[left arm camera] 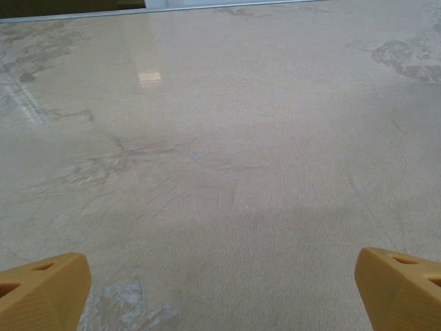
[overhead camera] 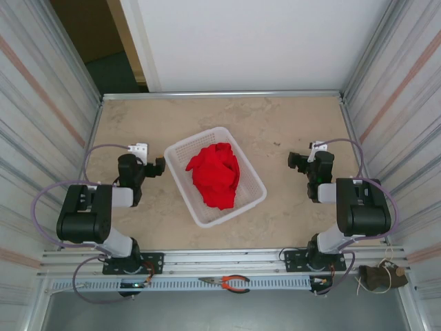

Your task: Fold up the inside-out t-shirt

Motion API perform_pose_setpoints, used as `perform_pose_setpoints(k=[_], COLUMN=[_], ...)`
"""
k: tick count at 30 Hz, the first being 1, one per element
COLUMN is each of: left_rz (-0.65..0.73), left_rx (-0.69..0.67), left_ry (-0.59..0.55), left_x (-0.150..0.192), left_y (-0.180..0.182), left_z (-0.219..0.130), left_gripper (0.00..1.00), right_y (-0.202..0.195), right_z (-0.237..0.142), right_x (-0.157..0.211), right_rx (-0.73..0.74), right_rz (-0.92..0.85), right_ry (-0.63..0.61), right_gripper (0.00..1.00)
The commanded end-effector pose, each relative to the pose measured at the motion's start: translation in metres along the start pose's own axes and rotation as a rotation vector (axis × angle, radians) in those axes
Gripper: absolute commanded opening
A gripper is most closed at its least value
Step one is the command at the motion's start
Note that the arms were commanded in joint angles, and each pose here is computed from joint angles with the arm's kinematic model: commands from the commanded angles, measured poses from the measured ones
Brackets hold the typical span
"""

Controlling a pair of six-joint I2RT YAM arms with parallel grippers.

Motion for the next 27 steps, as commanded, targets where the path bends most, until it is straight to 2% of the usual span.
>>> perform_pose_setpoints(k=[1, 19, 23, 27], left_rz=[0.01, -0.017, -0.018, -0.024], left_rx=[0.013, 0.034, 0.089, 0.08], left_ry=[-0.029, -0.021, -0.033, -0.055], left_x=[-0.011, -0.012, -0.011, -0.019], left_y=[-0.001, 0.003, 0.003, 0.002], left_z=[0.001, 0.002, -0.003, -0.011], left_gripper=[0.99, 0.99, 0.99, 0.99], right_y=[-0.001, -0.002, -0.002, -0.009], right_z=[-0.001, 0.0, -0.002, -0.005], right_x=[-0.008, -0.008, -0.007, -0.019], right_rx=[0.005, 0.0, 0.0, 0.044], right_rz=[-0.023, -0.016, -0.015, 0.009], right_ry=[-0.034, -0.029, -0.037, -0.015], right_gripper=[0.99, 0.99, 0.99, 0.99])
Point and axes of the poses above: each hand's point on the last joint's axis, 136 mm out from that joint toward the fingers, its own z axis out along the fingers, its own y axis along the line the jaws close on, x = y × z, the point moved 8 cm from there along -z, back along the fingers, and after that the axes turned 14 degrees about -z, right-handed, at the moved point
